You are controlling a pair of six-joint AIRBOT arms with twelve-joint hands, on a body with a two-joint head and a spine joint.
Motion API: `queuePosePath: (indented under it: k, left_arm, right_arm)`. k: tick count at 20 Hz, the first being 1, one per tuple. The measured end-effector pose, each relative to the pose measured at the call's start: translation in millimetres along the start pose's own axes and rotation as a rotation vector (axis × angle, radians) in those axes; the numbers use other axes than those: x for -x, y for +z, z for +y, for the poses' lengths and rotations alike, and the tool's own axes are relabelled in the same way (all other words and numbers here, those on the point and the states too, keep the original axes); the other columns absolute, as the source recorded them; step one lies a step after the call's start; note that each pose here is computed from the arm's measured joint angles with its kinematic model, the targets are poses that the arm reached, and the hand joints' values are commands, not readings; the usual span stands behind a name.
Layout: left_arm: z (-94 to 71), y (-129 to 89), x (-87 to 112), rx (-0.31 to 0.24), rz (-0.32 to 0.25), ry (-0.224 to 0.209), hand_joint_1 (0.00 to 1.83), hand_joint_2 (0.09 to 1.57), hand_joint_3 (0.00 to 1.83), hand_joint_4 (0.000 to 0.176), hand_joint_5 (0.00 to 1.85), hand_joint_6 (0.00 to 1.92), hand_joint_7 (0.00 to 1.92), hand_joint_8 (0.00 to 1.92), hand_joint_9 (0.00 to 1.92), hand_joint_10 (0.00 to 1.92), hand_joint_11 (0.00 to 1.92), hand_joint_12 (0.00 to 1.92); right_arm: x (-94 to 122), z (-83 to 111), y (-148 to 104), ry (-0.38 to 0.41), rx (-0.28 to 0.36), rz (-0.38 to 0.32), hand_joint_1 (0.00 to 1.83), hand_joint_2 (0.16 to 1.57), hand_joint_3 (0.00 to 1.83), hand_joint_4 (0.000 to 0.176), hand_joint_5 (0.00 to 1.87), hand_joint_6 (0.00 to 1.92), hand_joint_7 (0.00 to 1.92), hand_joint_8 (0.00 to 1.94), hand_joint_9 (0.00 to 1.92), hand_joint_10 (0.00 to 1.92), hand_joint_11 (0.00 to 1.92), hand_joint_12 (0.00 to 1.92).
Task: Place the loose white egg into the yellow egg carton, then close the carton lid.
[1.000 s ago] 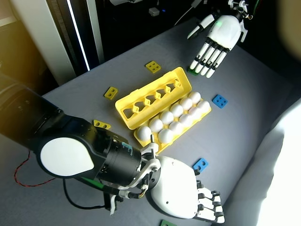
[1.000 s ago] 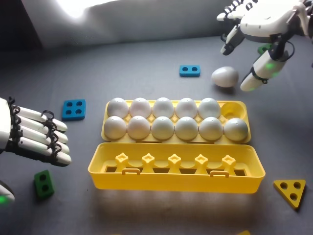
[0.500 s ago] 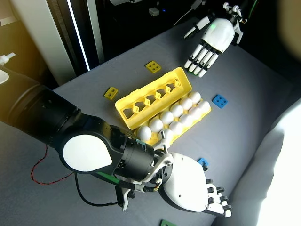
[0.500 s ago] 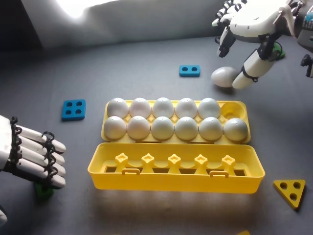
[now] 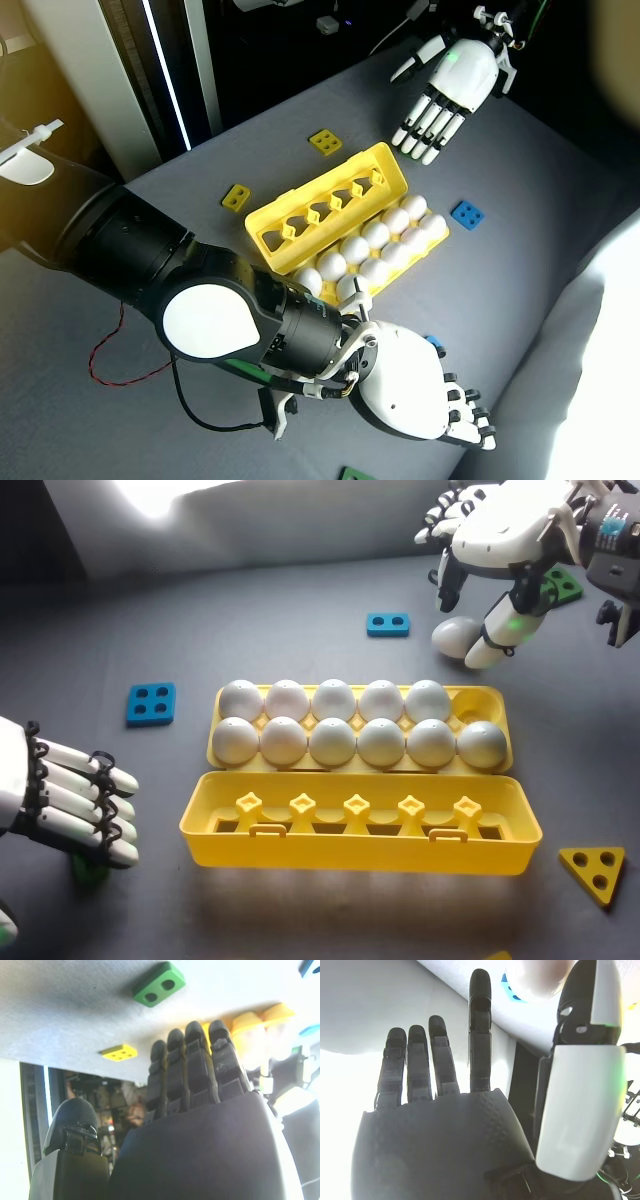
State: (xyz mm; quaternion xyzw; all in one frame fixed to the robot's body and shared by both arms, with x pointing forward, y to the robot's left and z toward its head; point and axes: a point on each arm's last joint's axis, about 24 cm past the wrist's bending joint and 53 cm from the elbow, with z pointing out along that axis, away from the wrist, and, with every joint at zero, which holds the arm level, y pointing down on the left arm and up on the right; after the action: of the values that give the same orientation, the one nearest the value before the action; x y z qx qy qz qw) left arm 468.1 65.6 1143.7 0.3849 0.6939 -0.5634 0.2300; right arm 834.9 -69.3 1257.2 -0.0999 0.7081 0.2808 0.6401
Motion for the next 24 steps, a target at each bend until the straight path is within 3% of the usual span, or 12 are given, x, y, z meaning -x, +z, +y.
queuePosePath:
  k: [8, 9, 10, 12, 23, 24]
  left_arm:
    - [-0.4, 0.5, -0.7, -0.001, 0.002, -0.007, 0.00, 1.24, 0.00, 0.000, 0.21, 0.00, 0.24, 0.00, 0.20, 0.01, 0.06, 0.08]
    - [-0.4, 0.5, -0.7, -0.001, 0.002, -0.007, 0.00, 1.24, 0.00, 0.000, 0.21, 0.00, 0.24, 0.00, 0.19, 0.00, 0.05, 0.07]
    - [-0.5, 0.8, -0.4, -0.002, 0.002, -0.007, 0.00, 1.24, 0.00, 0.000, 0.20, 0.00, 0.23, 0.00, 0.19, 0.00, 0.05, 0.08]
    - [-0.5, 0.9, -0.3, -0.001, 0.004, -0.007, 0.00, 1.24, 0.00, 0.000, 0.21, 0.00, 0.25, 0.00, 0.20, 0.01, 0.06, 0.08]
    - [-3.4, 5.3, 1.4, -0.009, 0.005, -0.002, 0.00, 1.23, 0.00, 0.000, 0.20, 0.00, 0.23, 0.00, 0.19, 0.00, 0.04, 0.09]
    - [-3.3, 5.2, 1.6, -0.009, 0.004, -0.003, 0.00, 1.23, 0.00, 0.000, 0.21, 0.00, 0.24, 0.00, 0.19, 0.00, 0.05, 0.09]
  right_arm:
    - [-6.9, -4.0, 2.4, -0.004, -0.008, 0.009, 0.80, 0.79, 0.00, 0.135, 0.93, 0.00, 0.20, 0.00, 0.10, 0.00, 0.00, 0.03]
    - [-6.8, -3.8, 2.4, -0.004, -0.007, 0.008, 0.76, 0.81, 0.01, 0.149, 0.92, 0.00, 0.15, 0.00, 0.07, 0.00, 0.00, 0.01]
    - [-6.6, -3.5, 2.4, -0.003, -0.006, 0.008, 0.77, 0.80, 0.00, 0.143, 0.95, 0.01, 0.15, 0.00, 0.09, 0.01, 0.02, 0.01]
    - [-7.4, -1.7, 3.2, -0.003, -0.004, 0.009, 0.78, 0.81, 0.00, 0.152, 0.94, 0.01, 0.15, 0.00, 0.08, 0.00, 0.01, 0.00]
    - [-8.0, 1.3, 4.7, 0.018, 0.000, 0.008, 0.79, 0.84, 0.01, 0.135, 0.93, 0.01, 0.15, 0.01, 0.08, 0.00, 0.00, 0.00]
    - [-8.1, 1.2, 4.7, 0.018, -0.001, 0.008, 0.77, 0.84, 0.01, 0.143, 0.95, 0.01, 0.17, 0.01, 0.10, 0.01, 0.00, 0.00]
